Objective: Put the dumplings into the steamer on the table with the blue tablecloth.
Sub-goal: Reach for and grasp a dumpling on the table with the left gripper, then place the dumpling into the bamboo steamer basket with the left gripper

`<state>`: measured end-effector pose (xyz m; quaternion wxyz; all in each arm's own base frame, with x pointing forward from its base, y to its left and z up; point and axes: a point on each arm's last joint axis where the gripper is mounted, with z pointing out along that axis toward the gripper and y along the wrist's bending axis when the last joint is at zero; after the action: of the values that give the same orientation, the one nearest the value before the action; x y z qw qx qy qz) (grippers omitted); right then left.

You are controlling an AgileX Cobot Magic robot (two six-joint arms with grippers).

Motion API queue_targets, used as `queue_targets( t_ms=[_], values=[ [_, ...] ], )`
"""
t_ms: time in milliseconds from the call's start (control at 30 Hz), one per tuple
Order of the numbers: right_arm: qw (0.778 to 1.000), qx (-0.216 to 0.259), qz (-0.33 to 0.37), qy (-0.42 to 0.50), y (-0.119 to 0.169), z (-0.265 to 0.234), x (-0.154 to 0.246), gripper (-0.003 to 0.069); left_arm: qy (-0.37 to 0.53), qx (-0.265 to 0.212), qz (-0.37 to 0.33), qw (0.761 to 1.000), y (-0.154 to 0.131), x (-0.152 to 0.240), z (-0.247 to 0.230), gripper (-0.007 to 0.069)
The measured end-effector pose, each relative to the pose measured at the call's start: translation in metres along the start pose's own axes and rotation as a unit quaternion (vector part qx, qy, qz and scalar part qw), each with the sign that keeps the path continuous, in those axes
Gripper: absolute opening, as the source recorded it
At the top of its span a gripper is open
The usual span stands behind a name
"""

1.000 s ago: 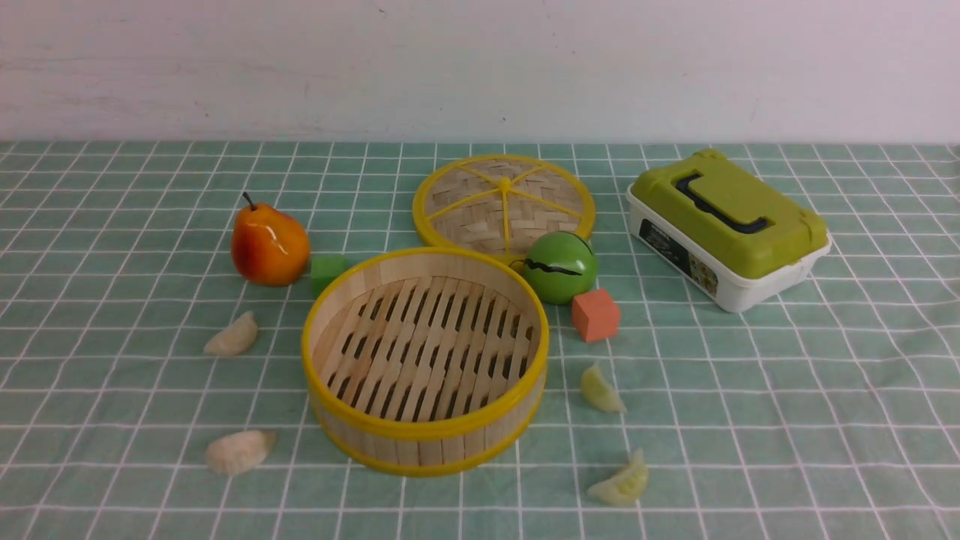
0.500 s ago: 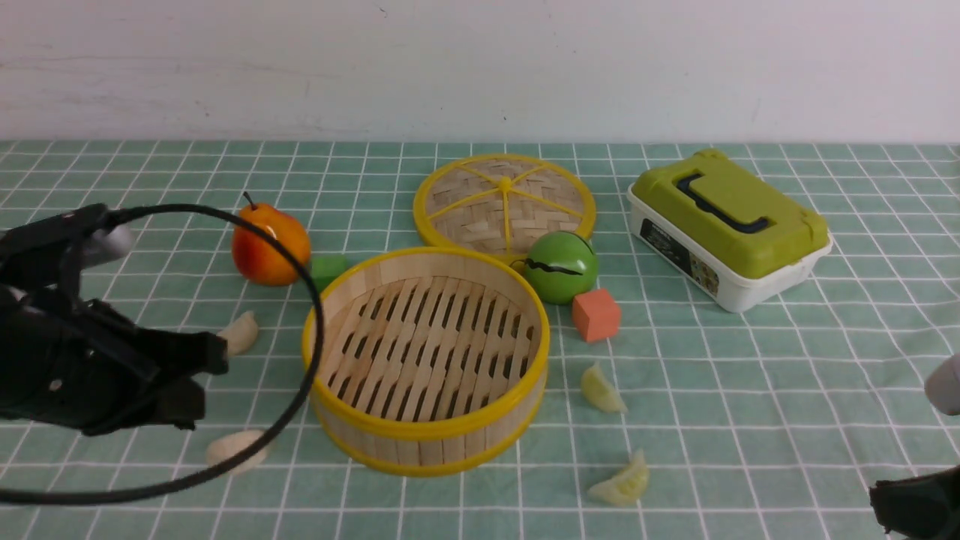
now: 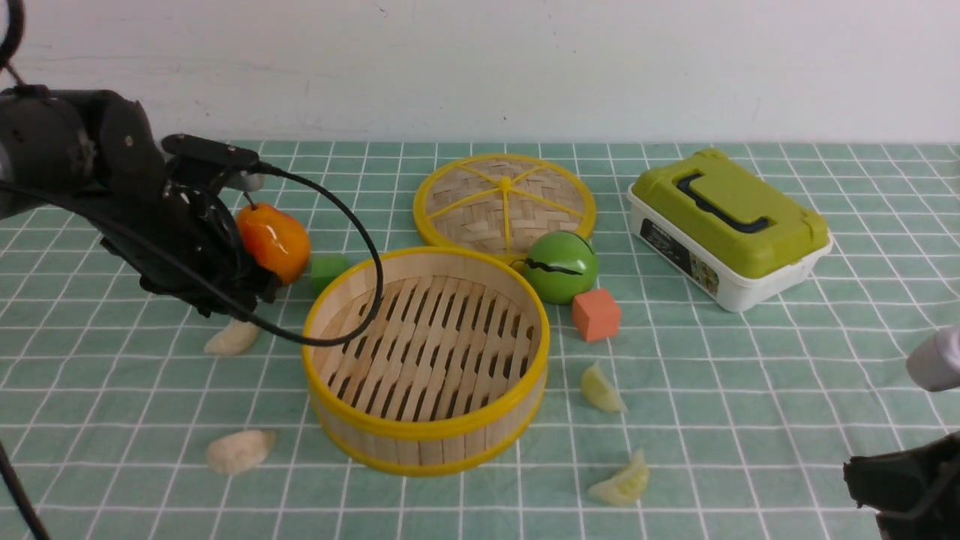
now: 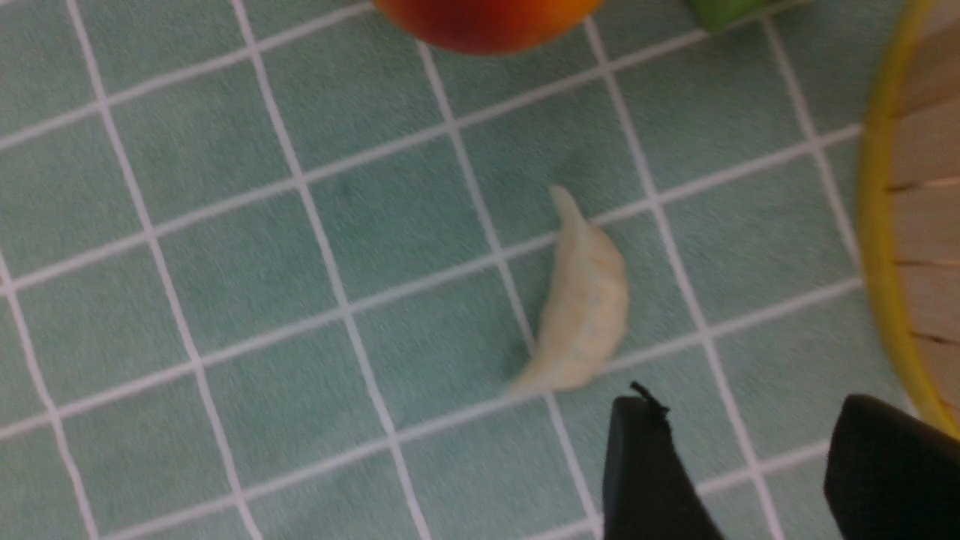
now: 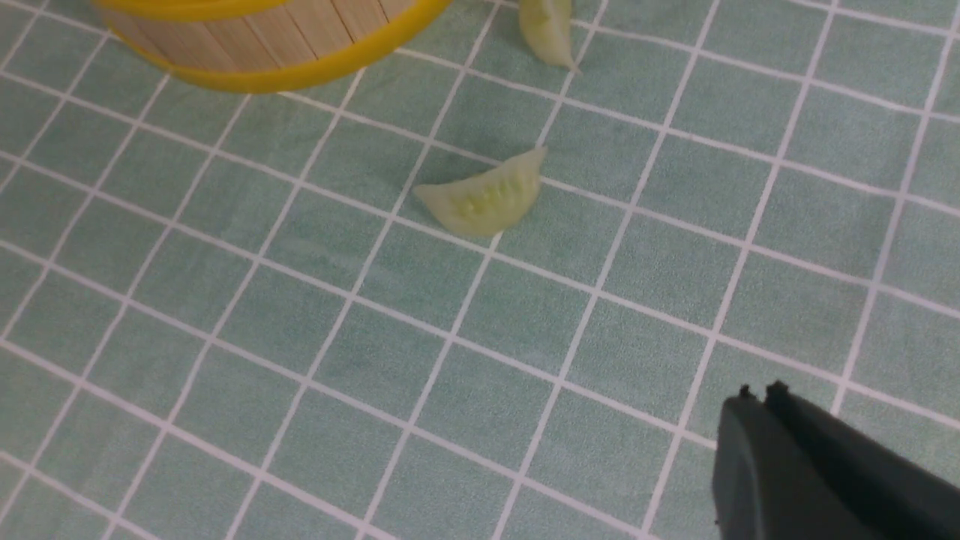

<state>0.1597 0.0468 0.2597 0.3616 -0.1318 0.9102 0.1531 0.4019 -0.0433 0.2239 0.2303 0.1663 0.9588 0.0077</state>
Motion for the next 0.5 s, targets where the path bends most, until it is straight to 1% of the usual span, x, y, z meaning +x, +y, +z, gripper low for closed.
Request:
queue_targets(
  t_ms=[100, 200, 333, 433, 467, 500],
  values=[
    [1.0, 0.0, 0.003, -0.003, 0.0, 0.0, -0.001, -0.0001, 0.007, -0.001, 0.003, 1.0, 0.002, -0.004, 0.023, 0.0396],
    [1.0, -0.001, 0.001, -0.004, 0.0, 0.0, -0.001, 0.0001, 0.01, -0.002, 0.005, 1.0, 0.002, -0.004, 0.037, 0.0394],
    [1.0, -0.001, -0.002, -0.007, 0.0, 0.0, -0.001, 0.0001, 0.032, -0.006, 0.018, 0.999, 0.003, 0.002, 0.06, 0.0322],
    [1.0, -0.001, -0.003, -0.008, 0.0, 0.0, -0.001, 0.0003, 0.044, -0.006, 0.017, 0.999, 0.003, 0.005, 0.066, 0.0208],
    [1.0, -0.001, -0.003, -0.008, 0.0, 0.0, -0.001, 0.0003, 0.046, -0.007, 0.008, 0.999, 0.003, 0.005, 0.065, 0.0183],
    [1.0, -0.001, -0.003, -0.008, 0.0, 0.0, -0.001, 0.0003, 0.049, -0.007, -0.003, 0.999, 0.003, 0.005, 0.065, 0.0183]
  ],
)
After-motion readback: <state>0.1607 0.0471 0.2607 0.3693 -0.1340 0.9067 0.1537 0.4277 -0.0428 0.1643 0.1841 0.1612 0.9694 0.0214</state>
